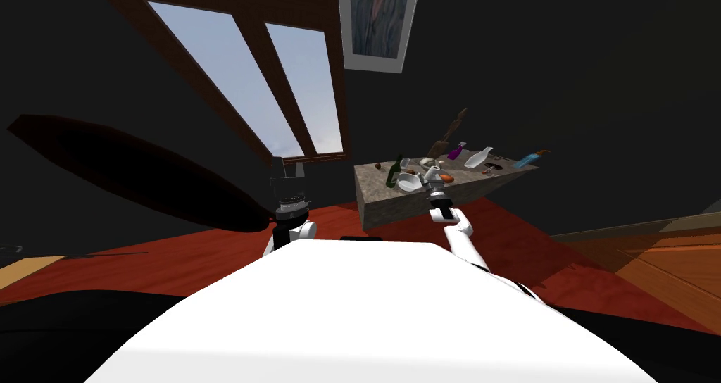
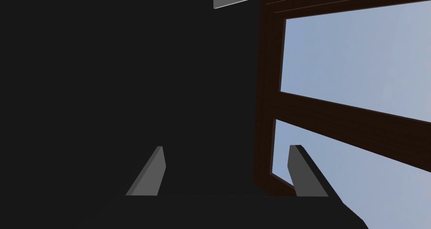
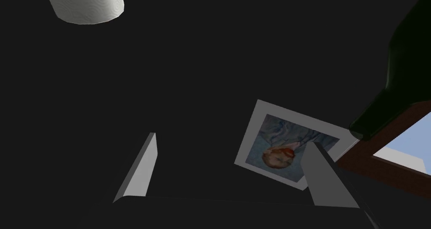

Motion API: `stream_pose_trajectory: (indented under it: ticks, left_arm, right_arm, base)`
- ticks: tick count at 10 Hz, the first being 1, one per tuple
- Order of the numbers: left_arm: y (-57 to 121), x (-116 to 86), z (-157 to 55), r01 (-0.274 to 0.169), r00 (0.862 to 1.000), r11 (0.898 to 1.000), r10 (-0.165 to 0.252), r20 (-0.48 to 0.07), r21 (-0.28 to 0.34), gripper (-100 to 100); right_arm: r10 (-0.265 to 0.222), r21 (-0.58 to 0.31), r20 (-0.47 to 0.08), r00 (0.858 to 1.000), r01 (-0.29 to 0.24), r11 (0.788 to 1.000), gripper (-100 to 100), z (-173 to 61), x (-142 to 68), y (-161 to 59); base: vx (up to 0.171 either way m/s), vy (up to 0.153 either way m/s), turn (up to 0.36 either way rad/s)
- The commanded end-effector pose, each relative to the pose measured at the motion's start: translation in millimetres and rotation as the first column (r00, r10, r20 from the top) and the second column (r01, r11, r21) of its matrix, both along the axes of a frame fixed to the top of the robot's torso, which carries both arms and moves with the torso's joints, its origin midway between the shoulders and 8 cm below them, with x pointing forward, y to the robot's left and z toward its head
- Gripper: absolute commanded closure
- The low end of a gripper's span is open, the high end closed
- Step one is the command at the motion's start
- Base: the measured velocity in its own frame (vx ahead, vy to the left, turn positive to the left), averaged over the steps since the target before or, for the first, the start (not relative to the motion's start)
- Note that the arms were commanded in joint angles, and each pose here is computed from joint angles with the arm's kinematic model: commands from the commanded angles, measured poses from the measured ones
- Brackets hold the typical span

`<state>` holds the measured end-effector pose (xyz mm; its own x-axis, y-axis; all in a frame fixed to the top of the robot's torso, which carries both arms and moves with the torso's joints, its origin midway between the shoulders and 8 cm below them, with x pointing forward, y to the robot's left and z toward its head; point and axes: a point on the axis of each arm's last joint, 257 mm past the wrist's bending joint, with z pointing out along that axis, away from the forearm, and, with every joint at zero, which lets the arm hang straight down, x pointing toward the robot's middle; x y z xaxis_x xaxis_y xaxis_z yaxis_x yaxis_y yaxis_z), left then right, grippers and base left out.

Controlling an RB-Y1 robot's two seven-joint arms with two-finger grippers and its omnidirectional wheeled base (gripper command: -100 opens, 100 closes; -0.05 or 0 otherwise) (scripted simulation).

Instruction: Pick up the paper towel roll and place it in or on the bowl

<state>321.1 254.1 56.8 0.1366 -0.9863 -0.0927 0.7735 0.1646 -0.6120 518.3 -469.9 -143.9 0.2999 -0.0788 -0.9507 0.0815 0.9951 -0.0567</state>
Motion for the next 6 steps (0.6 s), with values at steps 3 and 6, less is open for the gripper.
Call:
stream_pose_trajectory:
  ticks: [3,6]
  left_arm:
    - [0.0,0,0,0.000,1.000,1.000,0.000,0.000,0.000,0]
    - [0.0,0,0,0.000,1.000,1.000,0.000,0.000,0.000,0]
  right_arm:
    - [-0.062,-0.036,-0.039,0.997,0.061,0.997,-100,-14,6,-26]
    - [-0.097,-0.057,-0.054,0.994,0.094,0.994,-100,-19,10,-41]
  base:
    - [0.005,0.027,-0.013]
    - [0.004,0.017,-0.008]
